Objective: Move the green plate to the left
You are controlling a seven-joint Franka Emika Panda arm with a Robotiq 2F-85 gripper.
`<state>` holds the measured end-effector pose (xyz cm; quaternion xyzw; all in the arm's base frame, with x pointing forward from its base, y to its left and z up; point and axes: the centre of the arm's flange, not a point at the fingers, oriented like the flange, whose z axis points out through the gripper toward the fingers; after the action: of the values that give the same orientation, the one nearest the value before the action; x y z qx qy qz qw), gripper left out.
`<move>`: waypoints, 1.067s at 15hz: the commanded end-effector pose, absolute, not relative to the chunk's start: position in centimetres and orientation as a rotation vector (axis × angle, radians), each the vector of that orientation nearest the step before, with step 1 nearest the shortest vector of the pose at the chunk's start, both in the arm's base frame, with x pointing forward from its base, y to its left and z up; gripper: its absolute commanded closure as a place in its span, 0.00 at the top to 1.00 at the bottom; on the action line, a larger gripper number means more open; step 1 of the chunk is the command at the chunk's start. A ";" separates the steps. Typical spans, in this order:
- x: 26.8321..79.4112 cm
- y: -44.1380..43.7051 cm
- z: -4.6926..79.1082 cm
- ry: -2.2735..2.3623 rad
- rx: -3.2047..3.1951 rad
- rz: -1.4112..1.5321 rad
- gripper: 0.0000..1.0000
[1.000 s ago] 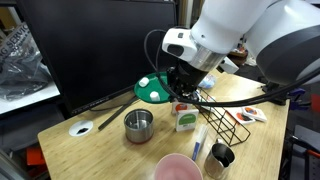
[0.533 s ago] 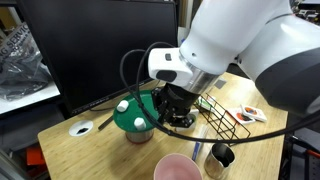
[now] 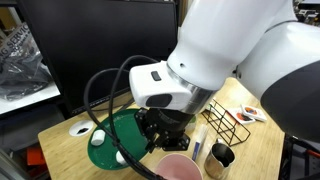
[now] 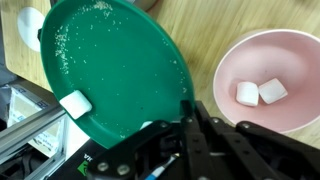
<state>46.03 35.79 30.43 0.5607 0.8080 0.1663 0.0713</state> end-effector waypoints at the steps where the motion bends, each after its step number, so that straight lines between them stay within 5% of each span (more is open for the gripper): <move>1: 46.1 35.8 30.5 2.440 1.672 0.503 0.07; 16: 47.4 36.4 29.5 2.519 1.613 0.511 0.02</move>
<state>46.16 36.38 29.33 0.5440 0.8212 0.1610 0.0616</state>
